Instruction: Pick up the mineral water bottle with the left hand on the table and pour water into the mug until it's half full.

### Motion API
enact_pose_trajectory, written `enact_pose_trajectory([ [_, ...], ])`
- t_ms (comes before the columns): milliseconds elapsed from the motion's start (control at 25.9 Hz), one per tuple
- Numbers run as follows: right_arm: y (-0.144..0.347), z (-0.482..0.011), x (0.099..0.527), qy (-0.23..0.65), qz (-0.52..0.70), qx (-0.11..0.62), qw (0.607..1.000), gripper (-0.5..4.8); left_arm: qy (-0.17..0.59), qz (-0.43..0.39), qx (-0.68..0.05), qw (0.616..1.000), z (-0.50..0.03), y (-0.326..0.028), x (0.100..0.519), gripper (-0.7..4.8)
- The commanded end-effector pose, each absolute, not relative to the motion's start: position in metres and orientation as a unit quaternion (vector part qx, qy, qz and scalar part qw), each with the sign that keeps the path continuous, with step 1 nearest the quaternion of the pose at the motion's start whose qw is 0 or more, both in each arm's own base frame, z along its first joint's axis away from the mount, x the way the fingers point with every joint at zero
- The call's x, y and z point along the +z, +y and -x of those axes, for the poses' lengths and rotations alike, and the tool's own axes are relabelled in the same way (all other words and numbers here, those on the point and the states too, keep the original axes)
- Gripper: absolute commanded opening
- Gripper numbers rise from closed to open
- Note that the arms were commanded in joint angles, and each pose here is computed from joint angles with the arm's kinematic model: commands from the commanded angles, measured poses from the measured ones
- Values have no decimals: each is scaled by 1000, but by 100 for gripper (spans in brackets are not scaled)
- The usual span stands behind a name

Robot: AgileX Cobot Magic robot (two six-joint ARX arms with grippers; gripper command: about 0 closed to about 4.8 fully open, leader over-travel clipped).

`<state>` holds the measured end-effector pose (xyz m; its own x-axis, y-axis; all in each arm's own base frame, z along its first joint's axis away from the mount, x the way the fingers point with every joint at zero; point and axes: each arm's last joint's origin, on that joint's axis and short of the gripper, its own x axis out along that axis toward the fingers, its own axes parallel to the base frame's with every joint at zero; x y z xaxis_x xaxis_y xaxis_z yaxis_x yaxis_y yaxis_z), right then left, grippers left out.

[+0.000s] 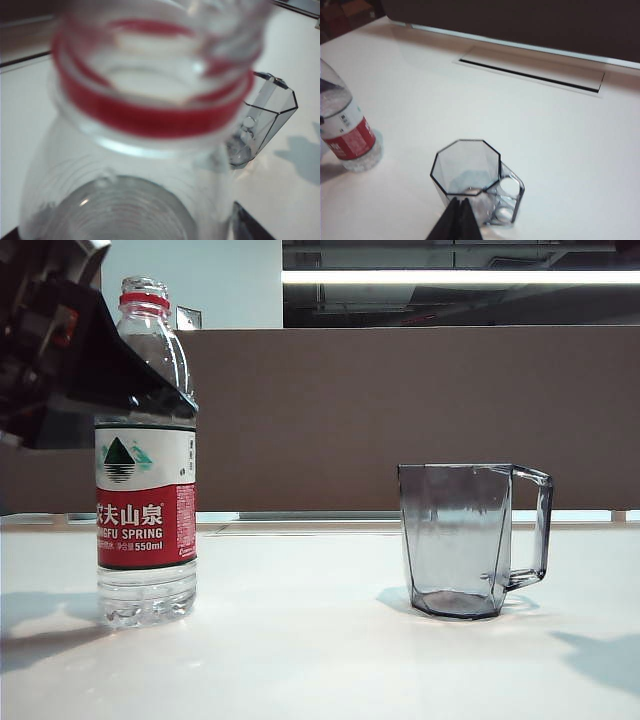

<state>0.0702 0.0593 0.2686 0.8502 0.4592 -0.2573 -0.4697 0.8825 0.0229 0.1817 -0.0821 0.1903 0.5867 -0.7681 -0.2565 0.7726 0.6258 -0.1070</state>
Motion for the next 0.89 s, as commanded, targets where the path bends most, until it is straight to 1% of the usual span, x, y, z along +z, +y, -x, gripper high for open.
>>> enact_pose_trajectory([
  [39,58,-69,267,144,28,241,959,-2,125,-9,-440,889,-186,-84,190,479],
  [193,58,-68,264,158,34,251,954,-2,114,-20,-448,886,-191,-86,185,479],
  [464,58,-68,264,159,34,251,954,-3,140,-16,-453,880,-198,-89,171,479],
  [889,58,-68,264,159,35,251,954,-2,129,-16,-453,882,-203,-91,168,479],
])
